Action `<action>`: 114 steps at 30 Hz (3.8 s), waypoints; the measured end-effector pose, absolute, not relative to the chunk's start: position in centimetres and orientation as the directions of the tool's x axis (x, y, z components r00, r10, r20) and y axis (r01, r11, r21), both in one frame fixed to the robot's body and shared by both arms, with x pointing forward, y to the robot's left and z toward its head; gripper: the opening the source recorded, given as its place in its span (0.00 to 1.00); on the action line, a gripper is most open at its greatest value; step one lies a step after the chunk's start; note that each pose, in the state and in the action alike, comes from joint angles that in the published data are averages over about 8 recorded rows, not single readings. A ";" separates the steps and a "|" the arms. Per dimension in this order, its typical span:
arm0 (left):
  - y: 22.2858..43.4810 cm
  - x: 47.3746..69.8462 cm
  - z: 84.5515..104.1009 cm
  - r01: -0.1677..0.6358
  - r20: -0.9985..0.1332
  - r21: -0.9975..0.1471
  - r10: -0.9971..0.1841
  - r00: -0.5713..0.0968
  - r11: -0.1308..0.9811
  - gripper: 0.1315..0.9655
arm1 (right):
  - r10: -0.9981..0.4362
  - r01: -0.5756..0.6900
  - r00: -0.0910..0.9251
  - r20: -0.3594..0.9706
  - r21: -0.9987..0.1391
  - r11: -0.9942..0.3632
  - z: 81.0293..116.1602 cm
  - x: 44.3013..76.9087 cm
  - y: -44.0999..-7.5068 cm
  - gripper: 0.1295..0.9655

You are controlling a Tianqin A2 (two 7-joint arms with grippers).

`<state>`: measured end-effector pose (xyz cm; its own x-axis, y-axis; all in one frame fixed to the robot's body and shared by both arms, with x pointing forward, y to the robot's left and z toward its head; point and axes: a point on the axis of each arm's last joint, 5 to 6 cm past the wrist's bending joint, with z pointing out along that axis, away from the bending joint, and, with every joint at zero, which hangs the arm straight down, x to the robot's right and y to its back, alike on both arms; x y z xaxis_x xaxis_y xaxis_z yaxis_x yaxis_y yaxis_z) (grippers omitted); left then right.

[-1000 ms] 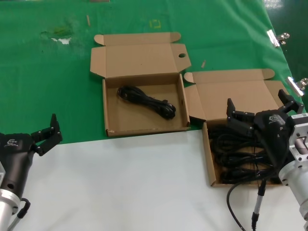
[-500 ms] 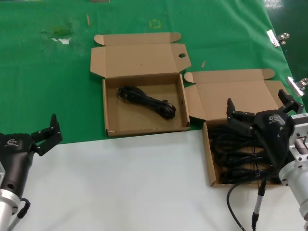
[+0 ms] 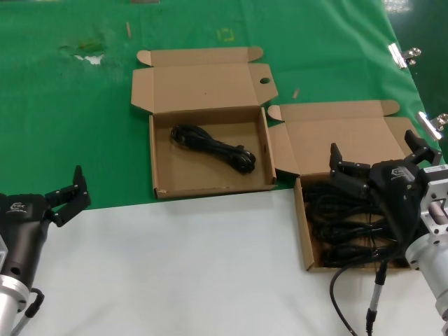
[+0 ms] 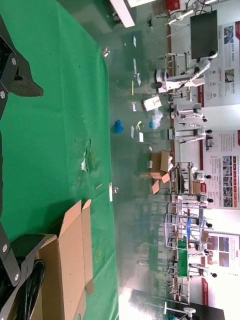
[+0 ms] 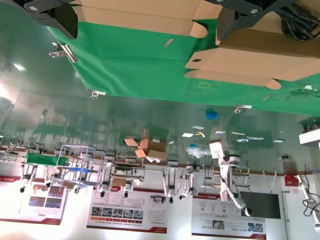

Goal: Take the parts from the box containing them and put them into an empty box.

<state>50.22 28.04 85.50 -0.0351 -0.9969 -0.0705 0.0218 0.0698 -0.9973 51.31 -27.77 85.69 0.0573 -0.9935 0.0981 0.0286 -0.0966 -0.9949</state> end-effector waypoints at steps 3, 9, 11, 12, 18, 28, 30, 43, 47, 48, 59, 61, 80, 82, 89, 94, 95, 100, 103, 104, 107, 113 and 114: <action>28.0 50.2 85.5 0.022 -0.071 -0.997 -0.997 -0.035 0.070 1.00 | -0.994 0.029 0.057 0.098 -0.995 -0.097 85.7 51.3 -27.8 1.00; 28.0 50.2 85.5 0.022 -0.071 -0.997 -0.997 -0.035 0.070 1.00 | -0.994 0.029 0.057 0.098 -0.995 -0.097 85.7 51.3 -27.8 1.00; 28.0 50.2 85.5 0.022 -0.071 -0.997 -0.997 -0.035 0.070 1.00 | -0.994 0.029 0.057 0.098 -0.995 -0.097 85.7 51.3 -27.8 1.00; 28.0 50.2 85.5 0.022 -0.071 -0.997 -0.997 -0.035 0.070 1.00 | -0.994 0.029 0.057 0.098 -0.995 -0.097 85.7 51.3 -27.8 1.00; 28.0 50.2 85.5 0.022 -0.071 -0.997 -0.997 -0.035 0.070 1.00 | -0.994 0.029 0.057 0.098 -0.995 -0.097 85.7 51.3 -27.8 1.00; 28.0 50.2 85.5 0.022 -0.071 -0.997 -0.997 -0.035 0.070 1.00 | -0.994 0.029 0.057 0.098 -0.995 -0.097 85.7 51.3 -27.8 1.00; 28.0 50.2 85.5 0.022 -0.071 -0.997 -0.997 -0.035 0.070 1.00 | -0.994 0.029 0.057 0.098 -0.995 -0.097 85.7 51.3 -27.8 1.00; 28.0 50.2 85.5 0.022 -0.071 -0.997 -0.997 -0.035 0.070 1.00 | -0.994 0.029 0.057 0.098 -0.995 -0.097 85.7 51.3 -27.8 1.00; 28.0 50.2 85.5 0.022 -0.071 -0.997 -0.997 -0.035 0.070 1.00 | -0.994 0.029 0.057 0.098 -0.995 -0.097 85.7 51.3 -27.8 1.00; 28.0 50.2 85.5 0.022 -0.071 -0.997 -0.997 -0.035 0.070 1.00 | -0.994 0.029 0.057 0.098 -0.995 -0.097 85.7 51.3 -27.8 1.00; 28.0 50.2 85.5 0.022 -0.071 -0.997 -0.997 -0.035 0.070 1.00 | -0.994 0.029 0.057 0.098 -0.995 -0.097 85.7 51.3 -27.8 1.00; 28.0 50.2 85.5 0.022 -0.071 -0.997 -0.997 -0.035 0.070 1.00 | -0.994 0.029 0.057 0.098 -0.995 -0.097 85.7 51.3 -27.8 1.00; 28.0 50.2 85.5 0.022 -0.071 -0.997 -0.997 -0.035 0.070 1.00 | -0.994 0.029 0.057 0.098 -0.995 -0.097 85.7 51.3 -27.8 1.00; 28.0 50.2 85.5 0.022 -0.071 -0.997 -0.997 -0.035 0.070 1.00 | -0.994 0.029 0.057 0.098 -0.995 -0.097 85.7 51.3 -27.8 1.00; 28.0 50.2 85.5 0.022 -0.071 -0.997 -0.997 -0.035 0.070 1.00 | -0.994 0.029 0.057 0.098 -0.995 -0.097 85.7 51.3 -27.8 1.00; 28.0 50.2 85.5 0.022 -0.071 -0.997 -0.997 -0.035 0.070 1.00 | -0.994 0.029 0.057 0.098 -0.995 -0.097 85.7 51.3 -27.8 1.00; 28.0 50.2 85.5 0.022 -0.071 -0.997 -0.997 -0.035 0.070 1.00 | -0.994 0.029 0.057 0.098 -0.995 -0.097 85.7 51.3 -27.8 1.00; 28.0 50.2 85.5 0.022 -0.071 -0.997 -0.997 -0.035 0.070 1.00 | -0.994 0.029 0.057 0.098 -0.995 -0.097 85.7 51.3 -27.8 1.00; 28.0 50.2 85.5 0.022 -0.071 -0.997 -0.997 -0.035 0.070 1.00 | -0.994 0.029 0.057 0.098 -0.995 -0.097 85.7 51.3 -27.8 1.00; 28.0 50.2 85.5 0.022 -0.071 -0.997 -0.997 -0.035 0.070 1.00 | -0.994 0.029 0.057 0.098 -0.995 -0.097 85.7 51.3 -27.8 1.00; 28.0 50.2 85.5 0.022 -0.071 -0.997 -0.997 -0.035 0.070 1.00 | -0.994 0.029 0.057 0.098 -0.995 -0.097 85.7 51.3 -27.8 1.00; 28.0 50.2 85.5 0.022 -0.071 -0.997 -0.997 -0.035 0.070 1.00 | -0.994 0.029 0.057 0.098 -0.995 -0.097 85.7 51.3 -27.8 1.00; 28.0 50.2 85.5 0.022 -0.071 -0.997 -0.997 -0.035 0.070 1.00 | -0.994 0.029 0.057 0.098 -0.995 -0.097 85.7 51.3 -27.8 1.00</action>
<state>50.22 28.04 85.50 -0.0351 -0.9969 -0.0707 0.0218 0.0699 -0.9973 51.31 -27.77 85.69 0.0573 -0.9935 0.0981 0.0286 -0.0966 -0.9949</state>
